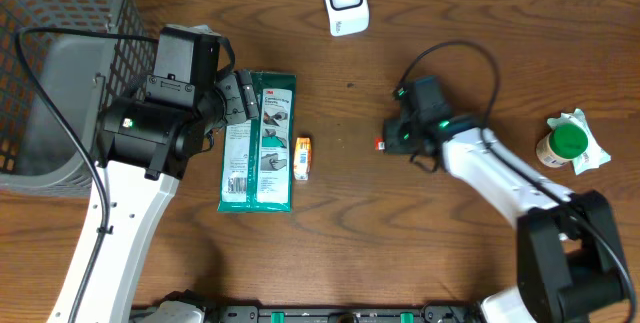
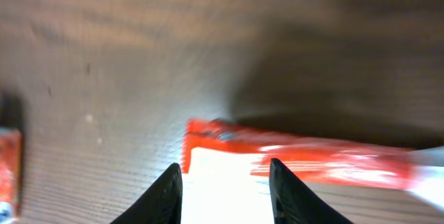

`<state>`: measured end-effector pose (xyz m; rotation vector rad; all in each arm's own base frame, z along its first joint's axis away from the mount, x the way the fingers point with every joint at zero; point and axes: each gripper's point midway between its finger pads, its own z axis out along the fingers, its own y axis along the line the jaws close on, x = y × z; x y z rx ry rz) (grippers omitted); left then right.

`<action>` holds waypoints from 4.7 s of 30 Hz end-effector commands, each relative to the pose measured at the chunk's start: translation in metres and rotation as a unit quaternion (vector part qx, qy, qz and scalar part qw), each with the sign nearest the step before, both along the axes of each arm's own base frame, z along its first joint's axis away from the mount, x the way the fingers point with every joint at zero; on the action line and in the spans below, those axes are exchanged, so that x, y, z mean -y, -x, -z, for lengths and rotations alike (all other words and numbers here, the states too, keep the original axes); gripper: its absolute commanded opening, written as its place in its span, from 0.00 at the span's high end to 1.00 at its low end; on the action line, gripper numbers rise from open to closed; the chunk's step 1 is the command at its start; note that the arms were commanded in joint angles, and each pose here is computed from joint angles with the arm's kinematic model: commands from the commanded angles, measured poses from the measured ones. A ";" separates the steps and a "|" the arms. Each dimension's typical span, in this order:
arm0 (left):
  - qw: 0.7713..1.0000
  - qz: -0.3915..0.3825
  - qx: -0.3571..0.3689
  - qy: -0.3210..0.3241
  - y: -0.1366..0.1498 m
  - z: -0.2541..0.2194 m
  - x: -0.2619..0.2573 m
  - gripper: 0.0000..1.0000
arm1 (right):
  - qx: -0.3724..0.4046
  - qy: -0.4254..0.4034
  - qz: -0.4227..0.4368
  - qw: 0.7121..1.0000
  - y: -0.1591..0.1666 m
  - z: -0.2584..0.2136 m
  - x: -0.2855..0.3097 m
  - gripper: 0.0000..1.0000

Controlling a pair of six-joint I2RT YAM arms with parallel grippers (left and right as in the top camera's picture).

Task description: Scan the item barcode

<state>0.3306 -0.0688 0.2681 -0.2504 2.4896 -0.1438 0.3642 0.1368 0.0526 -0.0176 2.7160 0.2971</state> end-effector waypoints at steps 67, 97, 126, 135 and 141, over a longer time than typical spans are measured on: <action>1.000 -0.002 0.007 -0.007 -0.002 -0.005 -0.003 0.14 | -0.111 0.172 -0.191 0.960 0.083 0.029 0.022 0.75; 1.000 -0.002 0.007 -0.007 -0.002 -0.005 -0.003 0.14 | -0.056 0.215 -0.191 0.956 0.073 0.043 0.021 0.50; 1.000 -0.002 0.007 -0.007 -0.002 -0.005 -0.003 0.14 | -0.091 0.224 -0.198 0.950 0.089 0.045 0.029 0.68; 1.000 -0.002 0.007 -0.007 -0.002 -0.005 -0.003 0.14 | -0.067 0.204 -0.199 0.956 0.074 0.027 0.014 0.67; 1.000 -0.002 0.007 -0.007 -0.002 -0.005 -0.003 0.14 | -0.076 0.196 -0.199 0.957 0.078 0.029 0.013 0.71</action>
